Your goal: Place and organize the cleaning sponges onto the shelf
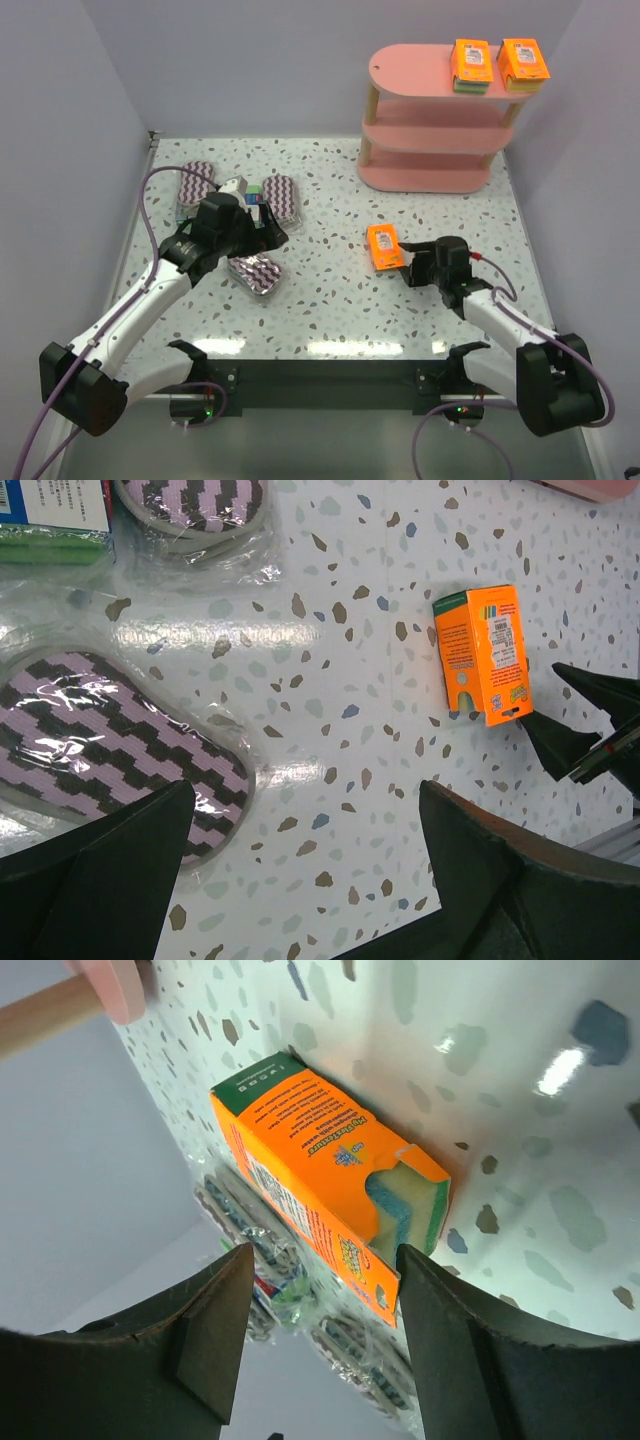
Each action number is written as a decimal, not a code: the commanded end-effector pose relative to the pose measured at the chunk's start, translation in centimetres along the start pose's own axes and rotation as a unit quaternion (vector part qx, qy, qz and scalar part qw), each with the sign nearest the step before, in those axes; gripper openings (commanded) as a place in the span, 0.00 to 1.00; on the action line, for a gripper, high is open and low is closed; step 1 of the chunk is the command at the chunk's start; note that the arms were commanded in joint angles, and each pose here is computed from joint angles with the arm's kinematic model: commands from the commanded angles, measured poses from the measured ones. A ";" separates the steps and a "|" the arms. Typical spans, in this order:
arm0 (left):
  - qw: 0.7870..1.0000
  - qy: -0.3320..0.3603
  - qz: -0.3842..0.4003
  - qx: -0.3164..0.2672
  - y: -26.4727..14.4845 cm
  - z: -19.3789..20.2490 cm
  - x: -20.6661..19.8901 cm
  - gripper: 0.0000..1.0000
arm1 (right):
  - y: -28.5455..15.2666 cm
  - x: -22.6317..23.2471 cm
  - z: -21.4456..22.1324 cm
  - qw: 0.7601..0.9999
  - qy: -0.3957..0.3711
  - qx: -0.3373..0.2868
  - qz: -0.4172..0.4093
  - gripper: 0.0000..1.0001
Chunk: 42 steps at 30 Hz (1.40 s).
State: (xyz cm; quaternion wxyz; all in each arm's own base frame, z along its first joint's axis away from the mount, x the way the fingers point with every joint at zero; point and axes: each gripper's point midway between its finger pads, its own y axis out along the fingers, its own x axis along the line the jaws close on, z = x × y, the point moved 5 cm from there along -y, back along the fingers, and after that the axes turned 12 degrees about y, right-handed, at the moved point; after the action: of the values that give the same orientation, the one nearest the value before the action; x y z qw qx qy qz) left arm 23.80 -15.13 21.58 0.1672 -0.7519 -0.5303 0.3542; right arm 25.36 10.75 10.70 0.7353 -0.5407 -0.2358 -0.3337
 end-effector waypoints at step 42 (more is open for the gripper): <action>0.999 -0.020 0.006 -0.024 0.1 0.1 0.2 1.00 | -2.9 3.6 4.2 0.974 -0.173 0.143 0.009 0.00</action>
State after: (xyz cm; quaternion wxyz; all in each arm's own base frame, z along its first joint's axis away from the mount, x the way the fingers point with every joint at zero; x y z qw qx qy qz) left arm 23.20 -15.03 20.33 0.1622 -0.7469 -0.5301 0.3671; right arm 25.12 12.74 12.21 0.7557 -0.5180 -0.3581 -0.1801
